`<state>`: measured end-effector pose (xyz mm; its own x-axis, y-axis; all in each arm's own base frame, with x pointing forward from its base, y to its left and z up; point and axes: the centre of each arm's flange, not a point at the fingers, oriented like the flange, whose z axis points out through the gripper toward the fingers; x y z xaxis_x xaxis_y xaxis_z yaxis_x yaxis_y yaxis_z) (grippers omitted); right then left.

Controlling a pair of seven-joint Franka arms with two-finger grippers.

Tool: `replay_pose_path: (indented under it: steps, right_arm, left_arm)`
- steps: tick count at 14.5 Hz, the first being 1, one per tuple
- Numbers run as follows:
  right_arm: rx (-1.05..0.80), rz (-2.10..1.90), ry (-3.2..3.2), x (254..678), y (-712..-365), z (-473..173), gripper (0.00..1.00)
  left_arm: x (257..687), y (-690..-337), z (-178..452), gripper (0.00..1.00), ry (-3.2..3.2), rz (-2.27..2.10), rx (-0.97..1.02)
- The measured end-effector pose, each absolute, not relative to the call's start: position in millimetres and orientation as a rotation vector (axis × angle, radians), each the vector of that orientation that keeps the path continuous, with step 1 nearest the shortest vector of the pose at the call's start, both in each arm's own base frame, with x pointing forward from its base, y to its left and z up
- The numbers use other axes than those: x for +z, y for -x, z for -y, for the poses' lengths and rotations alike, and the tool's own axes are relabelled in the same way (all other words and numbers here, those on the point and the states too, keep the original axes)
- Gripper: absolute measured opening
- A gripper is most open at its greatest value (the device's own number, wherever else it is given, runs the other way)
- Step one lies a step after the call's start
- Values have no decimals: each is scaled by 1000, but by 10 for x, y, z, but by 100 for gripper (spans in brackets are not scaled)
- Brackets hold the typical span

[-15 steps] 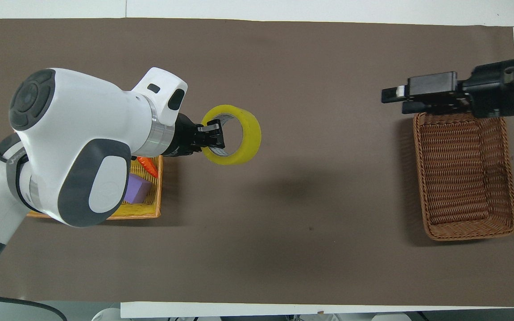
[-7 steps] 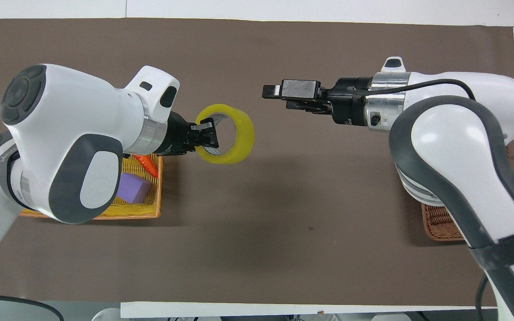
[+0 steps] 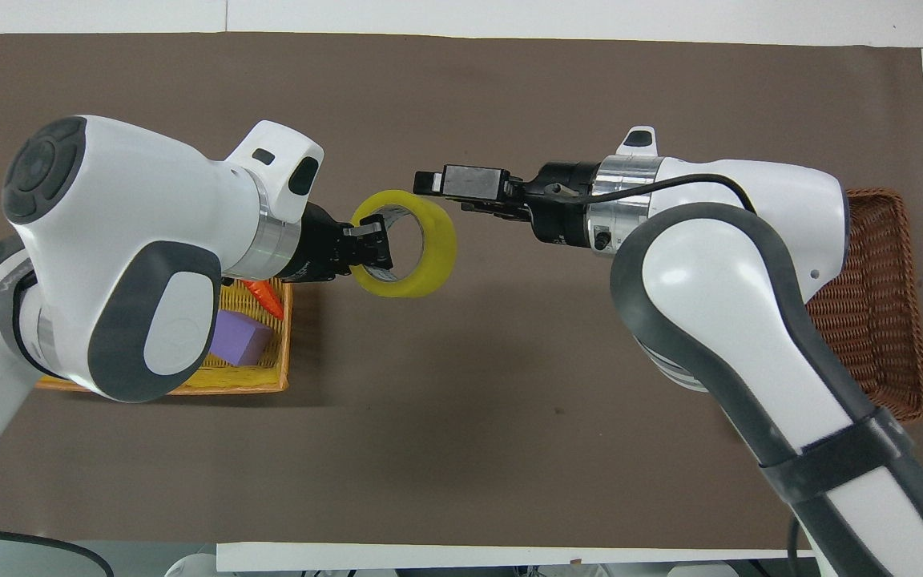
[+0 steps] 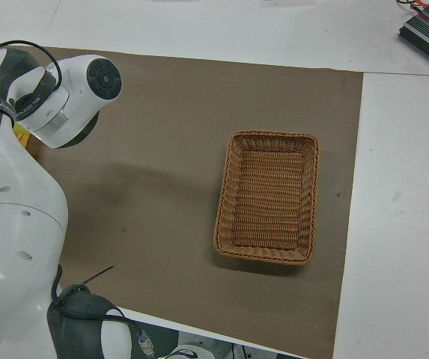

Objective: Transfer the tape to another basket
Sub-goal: 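Reach the right gripper to the tape roll held by the left gripper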

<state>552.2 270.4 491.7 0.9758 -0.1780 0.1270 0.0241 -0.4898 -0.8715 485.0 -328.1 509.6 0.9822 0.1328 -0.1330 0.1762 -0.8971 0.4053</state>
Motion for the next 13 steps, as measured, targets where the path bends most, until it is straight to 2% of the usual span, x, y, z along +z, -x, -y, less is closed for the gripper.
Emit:
replay_pose_path:
  steps: [10,13]
  right_arm:
    - [-195,-107,2073,4774,-5373,-2824,100]
    - [-190,-98,2073,4777,-5345,-2868,96]
  left_arm:
    - [5095,-4837,3294,22,-2702,-216,-146]
    - [5095,-4836,3295,22,-2702,-215,-147]
